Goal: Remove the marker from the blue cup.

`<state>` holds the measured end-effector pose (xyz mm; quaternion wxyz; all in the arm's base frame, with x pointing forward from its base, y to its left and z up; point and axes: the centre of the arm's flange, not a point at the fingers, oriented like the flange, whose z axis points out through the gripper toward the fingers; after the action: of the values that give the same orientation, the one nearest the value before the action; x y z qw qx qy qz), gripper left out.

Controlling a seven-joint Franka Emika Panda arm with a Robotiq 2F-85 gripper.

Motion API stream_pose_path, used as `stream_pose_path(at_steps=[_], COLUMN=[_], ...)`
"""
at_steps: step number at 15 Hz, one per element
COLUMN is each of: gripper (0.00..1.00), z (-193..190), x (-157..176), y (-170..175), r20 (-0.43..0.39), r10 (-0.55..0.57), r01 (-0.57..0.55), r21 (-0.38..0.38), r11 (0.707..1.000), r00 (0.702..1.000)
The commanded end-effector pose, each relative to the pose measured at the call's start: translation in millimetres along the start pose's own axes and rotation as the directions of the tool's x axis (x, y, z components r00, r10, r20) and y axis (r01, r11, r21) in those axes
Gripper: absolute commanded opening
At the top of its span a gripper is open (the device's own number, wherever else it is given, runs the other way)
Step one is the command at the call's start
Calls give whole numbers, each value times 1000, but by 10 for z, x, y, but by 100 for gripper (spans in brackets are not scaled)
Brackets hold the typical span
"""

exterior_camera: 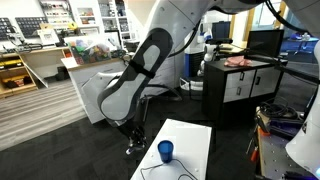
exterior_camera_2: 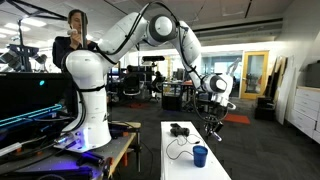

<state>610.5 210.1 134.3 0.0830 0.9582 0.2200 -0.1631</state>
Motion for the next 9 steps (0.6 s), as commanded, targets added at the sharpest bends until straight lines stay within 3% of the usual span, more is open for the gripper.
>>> stream_pose_path(at_steps=[1,9], gripper=[3,3], z=[-20,-123], x=[-283,-384], y=[-107,-444], r20=[-32,-67], r10=[6,-9], r01=[-6,12], r21=[11,34], r11=[1000,999], r00=[999,998])
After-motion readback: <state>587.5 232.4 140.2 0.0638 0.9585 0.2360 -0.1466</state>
